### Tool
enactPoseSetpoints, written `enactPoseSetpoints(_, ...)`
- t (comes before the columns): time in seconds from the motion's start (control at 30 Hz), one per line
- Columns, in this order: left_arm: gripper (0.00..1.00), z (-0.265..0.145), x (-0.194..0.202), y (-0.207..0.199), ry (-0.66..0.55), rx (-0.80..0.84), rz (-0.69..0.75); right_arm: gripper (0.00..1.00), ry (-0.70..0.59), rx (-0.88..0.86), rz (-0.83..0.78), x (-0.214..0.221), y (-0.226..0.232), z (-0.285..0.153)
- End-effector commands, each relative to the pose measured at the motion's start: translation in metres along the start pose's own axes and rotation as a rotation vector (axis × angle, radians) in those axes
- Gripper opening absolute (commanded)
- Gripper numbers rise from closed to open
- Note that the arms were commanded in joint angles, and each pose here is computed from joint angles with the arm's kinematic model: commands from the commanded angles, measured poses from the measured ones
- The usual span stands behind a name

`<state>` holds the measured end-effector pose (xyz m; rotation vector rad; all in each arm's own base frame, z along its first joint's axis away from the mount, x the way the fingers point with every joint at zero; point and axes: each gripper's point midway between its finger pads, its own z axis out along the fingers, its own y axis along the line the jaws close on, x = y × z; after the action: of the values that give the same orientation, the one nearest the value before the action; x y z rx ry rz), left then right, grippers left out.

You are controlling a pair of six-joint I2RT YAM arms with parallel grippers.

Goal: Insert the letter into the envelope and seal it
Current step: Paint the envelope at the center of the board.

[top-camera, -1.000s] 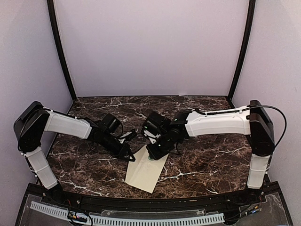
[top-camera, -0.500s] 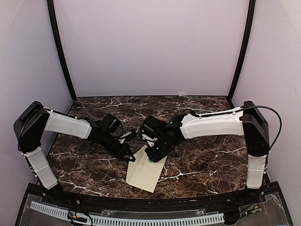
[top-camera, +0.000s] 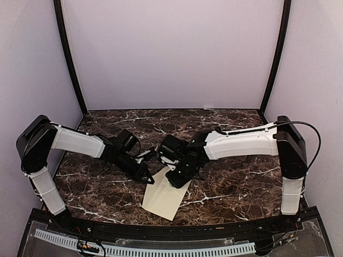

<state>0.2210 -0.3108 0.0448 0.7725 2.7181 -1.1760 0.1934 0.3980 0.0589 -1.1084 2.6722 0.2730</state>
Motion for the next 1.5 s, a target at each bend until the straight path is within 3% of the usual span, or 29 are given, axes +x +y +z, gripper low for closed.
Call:
enactPoseSetpoints(0.0,0.00,0.000,-0.007,-0.009,-0.014,0.030,0.023,0.07,0.027,-0.033,-0.046,0.005,0.018,-0.001)
enactPoseSetpoints(0.73,0.00,0.001,-0.006,-0.009,-0.012,0.042,0.010,0.05,0.079,-0.117,-0.116,0.013,0.055,-0.006)
enactPoseSetpoints(1.47,0.00,0.003,-0.002,-0.013,0.011,0.068,0.032,0.04,0.121,0.067,-0.071,0.014,0.001,0.012)
